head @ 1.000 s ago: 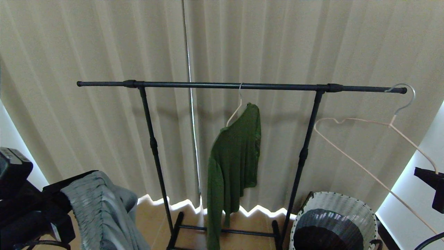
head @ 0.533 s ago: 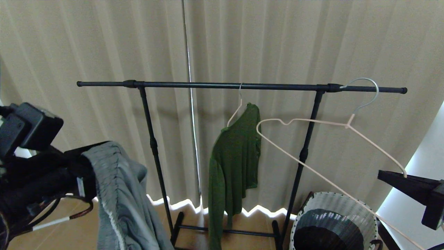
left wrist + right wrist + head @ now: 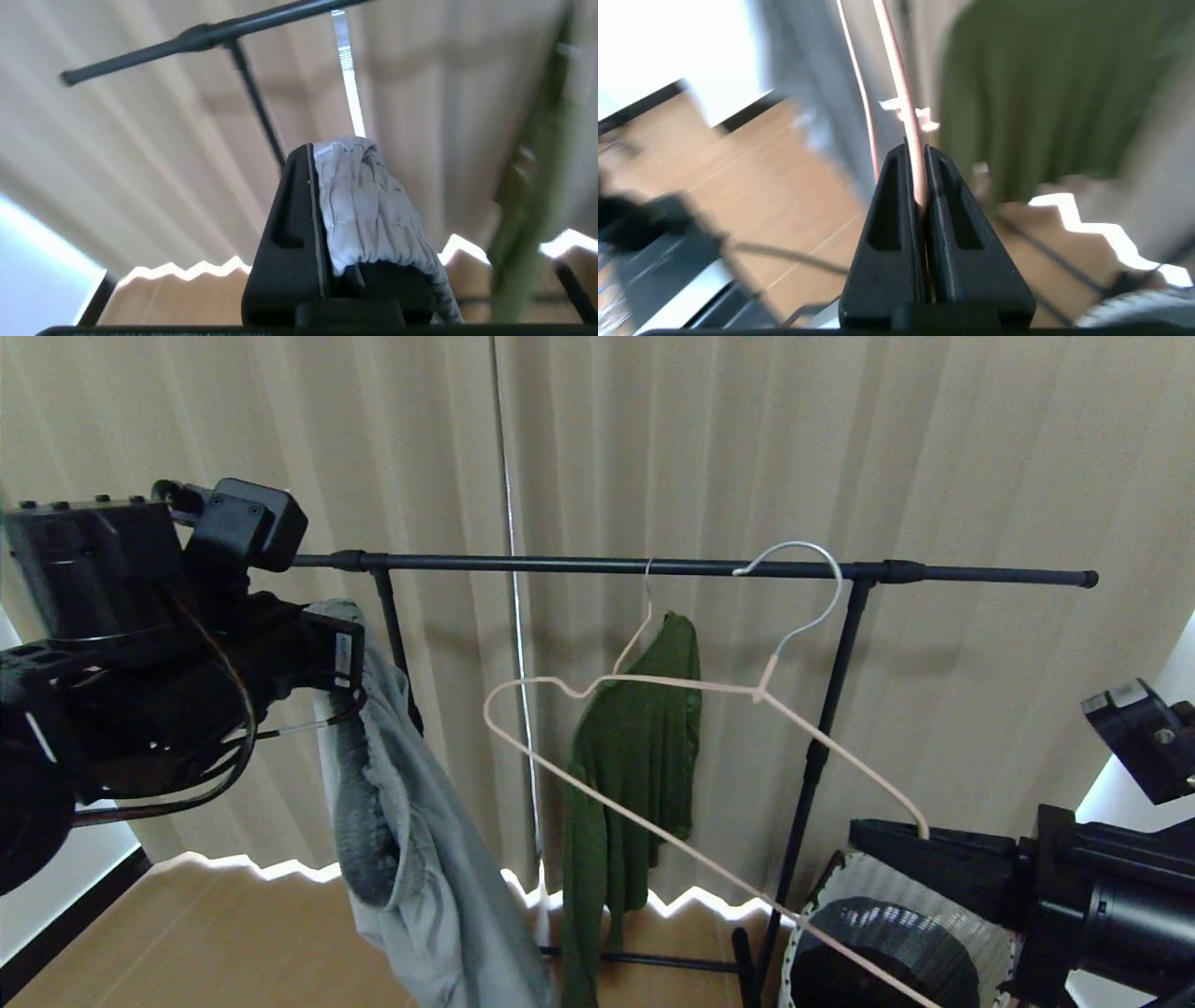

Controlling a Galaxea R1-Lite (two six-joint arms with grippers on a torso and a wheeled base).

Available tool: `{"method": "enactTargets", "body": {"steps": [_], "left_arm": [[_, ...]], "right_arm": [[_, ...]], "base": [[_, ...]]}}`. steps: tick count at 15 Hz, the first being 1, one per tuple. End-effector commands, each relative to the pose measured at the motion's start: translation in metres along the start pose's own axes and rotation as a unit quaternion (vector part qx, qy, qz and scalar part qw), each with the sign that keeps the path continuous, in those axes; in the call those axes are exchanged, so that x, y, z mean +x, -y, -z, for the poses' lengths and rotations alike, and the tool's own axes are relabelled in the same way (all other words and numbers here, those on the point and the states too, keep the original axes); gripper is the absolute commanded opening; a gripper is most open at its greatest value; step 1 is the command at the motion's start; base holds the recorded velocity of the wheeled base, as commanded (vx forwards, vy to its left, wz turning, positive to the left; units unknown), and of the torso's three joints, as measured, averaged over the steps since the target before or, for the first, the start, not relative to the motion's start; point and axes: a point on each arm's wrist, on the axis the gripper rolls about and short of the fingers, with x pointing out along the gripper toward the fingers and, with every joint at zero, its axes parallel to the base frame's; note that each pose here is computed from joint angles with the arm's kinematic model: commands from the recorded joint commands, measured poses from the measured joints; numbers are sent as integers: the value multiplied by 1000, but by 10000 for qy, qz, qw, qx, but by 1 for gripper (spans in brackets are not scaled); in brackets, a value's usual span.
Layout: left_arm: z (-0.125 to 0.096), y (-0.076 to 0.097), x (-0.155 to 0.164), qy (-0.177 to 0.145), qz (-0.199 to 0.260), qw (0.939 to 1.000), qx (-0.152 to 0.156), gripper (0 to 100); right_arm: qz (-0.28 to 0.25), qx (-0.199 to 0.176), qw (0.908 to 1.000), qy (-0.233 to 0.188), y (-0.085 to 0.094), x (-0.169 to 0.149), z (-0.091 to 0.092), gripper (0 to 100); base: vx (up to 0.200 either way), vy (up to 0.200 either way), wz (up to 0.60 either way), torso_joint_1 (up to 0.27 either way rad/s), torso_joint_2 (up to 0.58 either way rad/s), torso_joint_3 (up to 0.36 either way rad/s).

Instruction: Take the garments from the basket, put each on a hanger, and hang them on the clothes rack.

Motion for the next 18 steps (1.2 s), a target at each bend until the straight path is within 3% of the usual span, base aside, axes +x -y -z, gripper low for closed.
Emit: {"method": "enactTargets", "body": {"steps": [1,8,12,18], "left_arm": [[5,12,27,-201,-151,9997,-58,0],[4,29,29,-187,65,9998,-9,0],[-2,27,30,-348,87,9993,55,0],[2,25,34,-454,14,9990,-30,0]], "right_arm": [[-316,26,9992,-244,-12,9,6,0],[-466,-3,9977,-498,-22,37,4,0],[347,82,9984,-430,-21,71,-1,0],[-206,336,9984,-401,-49,75,7,0]], "base": [[0,0,0,0,0,0],[0,0,0,0,0,0],[0,0,0,0,0,0],[0,0,0,0,0,0]]}}
